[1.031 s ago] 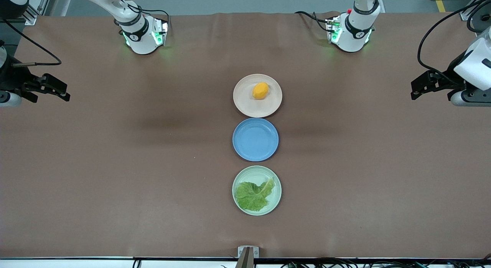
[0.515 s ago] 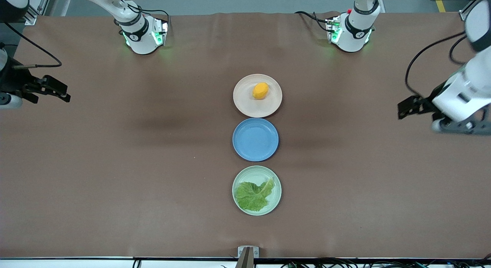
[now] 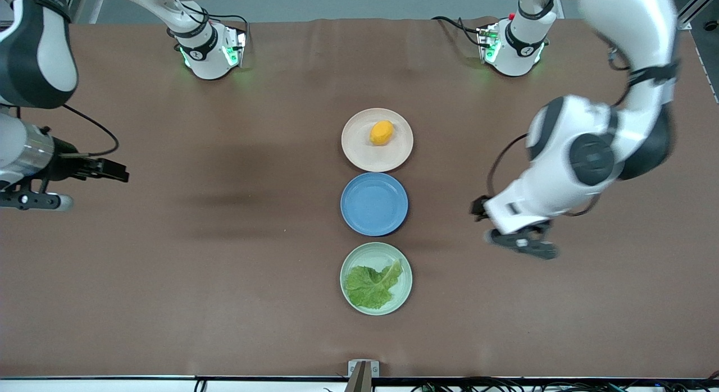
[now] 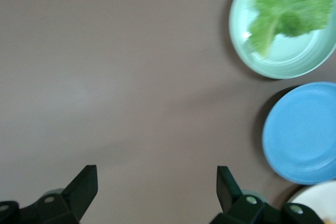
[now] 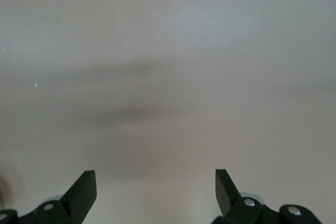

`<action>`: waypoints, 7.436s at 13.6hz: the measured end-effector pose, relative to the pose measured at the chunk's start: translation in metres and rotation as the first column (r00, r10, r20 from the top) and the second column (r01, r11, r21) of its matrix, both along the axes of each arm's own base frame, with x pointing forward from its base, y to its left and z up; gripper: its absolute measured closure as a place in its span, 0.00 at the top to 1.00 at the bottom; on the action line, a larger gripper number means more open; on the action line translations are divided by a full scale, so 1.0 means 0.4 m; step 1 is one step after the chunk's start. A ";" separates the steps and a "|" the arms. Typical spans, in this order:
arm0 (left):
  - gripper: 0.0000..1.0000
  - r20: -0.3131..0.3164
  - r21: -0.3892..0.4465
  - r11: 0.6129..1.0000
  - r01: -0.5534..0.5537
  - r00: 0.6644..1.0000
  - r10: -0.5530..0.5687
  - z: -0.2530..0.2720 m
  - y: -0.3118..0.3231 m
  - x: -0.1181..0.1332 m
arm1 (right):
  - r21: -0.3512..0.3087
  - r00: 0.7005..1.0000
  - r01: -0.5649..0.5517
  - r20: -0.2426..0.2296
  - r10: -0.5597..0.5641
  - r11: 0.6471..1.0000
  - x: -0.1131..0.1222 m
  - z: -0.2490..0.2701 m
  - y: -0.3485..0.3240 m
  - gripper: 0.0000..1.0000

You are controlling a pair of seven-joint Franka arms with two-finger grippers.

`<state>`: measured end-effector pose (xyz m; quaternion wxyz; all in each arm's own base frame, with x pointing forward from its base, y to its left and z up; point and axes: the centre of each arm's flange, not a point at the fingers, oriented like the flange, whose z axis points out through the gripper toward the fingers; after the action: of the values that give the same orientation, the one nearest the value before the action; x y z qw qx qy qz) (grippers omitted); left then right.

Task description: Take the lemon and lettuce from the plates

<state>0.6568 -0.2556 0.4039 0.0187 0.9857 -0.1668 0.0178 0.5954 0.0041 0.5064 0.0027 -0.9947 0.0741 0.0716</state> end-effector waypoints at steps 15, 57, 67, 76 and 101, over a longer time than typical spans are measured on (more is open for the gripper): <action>0.91 0.321 -0.172 0.972 0.160 0.942 -0.099 -0.487 -0.313 0.037 | 0.032 0.798 0.598 0.075 -0.599 0.801 -0.388 -0.358 1.090 1.00; 0.04 0.185 -0.004 0.999 0.052 0.982 -0.050 -0.060 0.128 0.080 | 0.006 0.990 -0.129 0.048 0.129 0.992 0.040 -0.487 0.179 0.61; 0.04 -0.066 0.061 0.980 -0.190 0.979 0.193 -0.305 0.584 -0.087 | 0.006 0.957 -0.271 0.109 0.268 0.963 -0.004 -0.696 0.090 0.61; 0.34 -0.032 0.043 0.973 -0.228 0.973 0.229 -0.450 0.631 -0.139 | 0.010 0.953 -0.294 0.080 0.292 0.956 -0.059 -0.788 0.102 0.61; 1.00 -0.047 0.079 0.948 -0.309 0.948 0.314 0.637 0.659 -0.265 | 0.046 0.981 -0.190 -0.032 0.192 0.981 0.143 -0.088 -0.082 1.00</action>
<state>0.5508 0.0082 0.6586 -0.0141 0.9998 -0.0090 -0.0146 0.6525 -0.0289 0.4711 0.0159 -0.9955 -0.0233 0.0909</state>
